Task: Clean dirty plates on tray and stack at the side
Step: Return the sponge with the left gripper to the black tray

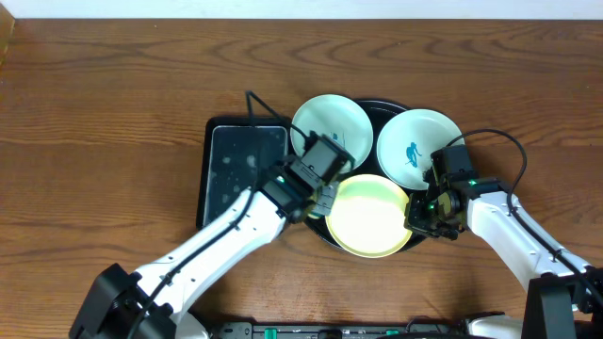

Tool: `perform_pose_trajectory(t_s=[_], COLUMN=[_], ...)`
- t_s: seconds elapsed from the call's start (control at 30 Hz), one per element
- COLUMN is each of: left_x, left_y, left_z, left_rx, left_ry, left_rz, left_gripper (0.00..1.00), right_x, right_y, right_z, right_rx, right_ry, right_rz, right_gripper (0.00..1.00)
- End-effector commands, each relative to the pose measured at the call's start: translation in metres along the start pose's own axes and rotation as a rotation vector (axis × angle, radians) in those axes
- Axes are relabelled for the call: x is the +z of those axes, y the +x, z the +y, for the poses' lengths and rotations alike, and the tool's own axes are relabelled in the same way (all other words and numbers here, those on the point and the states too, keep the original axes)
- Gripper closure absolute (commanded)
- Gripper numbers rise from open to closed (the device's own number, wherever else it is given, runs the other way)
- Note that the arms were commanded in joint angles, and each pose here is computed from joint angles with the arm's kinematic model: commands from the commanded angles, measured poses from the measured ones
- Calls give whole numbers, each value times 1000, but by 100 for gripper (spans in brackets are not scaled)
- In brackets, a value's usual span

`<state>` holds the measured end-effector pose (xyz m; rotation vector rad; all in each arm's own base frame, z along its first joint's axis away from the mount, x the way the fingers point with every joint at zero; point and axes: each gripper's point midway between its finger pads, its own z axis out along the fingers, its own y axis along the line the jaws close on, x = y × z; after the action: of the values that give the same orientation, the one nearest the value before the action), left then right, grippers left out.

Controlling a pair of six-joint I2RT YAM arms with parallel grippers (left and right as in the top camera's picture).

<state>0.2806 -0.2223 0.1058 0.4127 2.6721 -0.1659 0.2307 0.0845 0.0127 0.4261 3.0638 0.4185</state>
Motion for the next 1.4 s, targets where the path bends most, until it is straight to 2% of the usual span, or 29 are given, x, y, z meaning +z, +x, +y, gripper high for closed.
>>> perform_pose_trajectory(t_s=[0.0, 0.3, 0.53, 0.8, 0.9, 1.0, 1.27, 1.3, 1.37], left_x=[1, 7, 21, 44, 51, 57, 61, 61, 61], left_y=[-9, -8, 9, 26, 33, 38, 42, 42, 42], left_z=[34, 128, 149, 148, 148, 149, 149, 149, 149], left_rx=[-59, -295, -362, -365, -364, -363, -363, -363, -363], left_ry=[-60, -176, -187, -183, -188, -193, -197, -197, -197], left_rz=[-4, 30, 95, 189, 222, 249, 267, 268, 267], left_gripper=[93, 92, 92, 92, 85, 69, 60, 54, 48], right_x=[1, 13, 12, 9, 0, -16, -60, -66, -72], right_y=[1, 8, 1, 1, -2, -10, -29, -33, -37], right_z=[-3, -8, -1, 8, 12, 20, 20, 14, 9], right_rx=[1, 1, -9, -15, -41, -76, -109, -106, -103], right_ry=[10, 1, -32, -77, -87, -108, -68, -31, -1], right_rz=[-6, -7, -33, -27, -47, -99, -283, -323, -360], right_gripper=[96, 96, 99, 99, 99, 99, 99, 99, 99])
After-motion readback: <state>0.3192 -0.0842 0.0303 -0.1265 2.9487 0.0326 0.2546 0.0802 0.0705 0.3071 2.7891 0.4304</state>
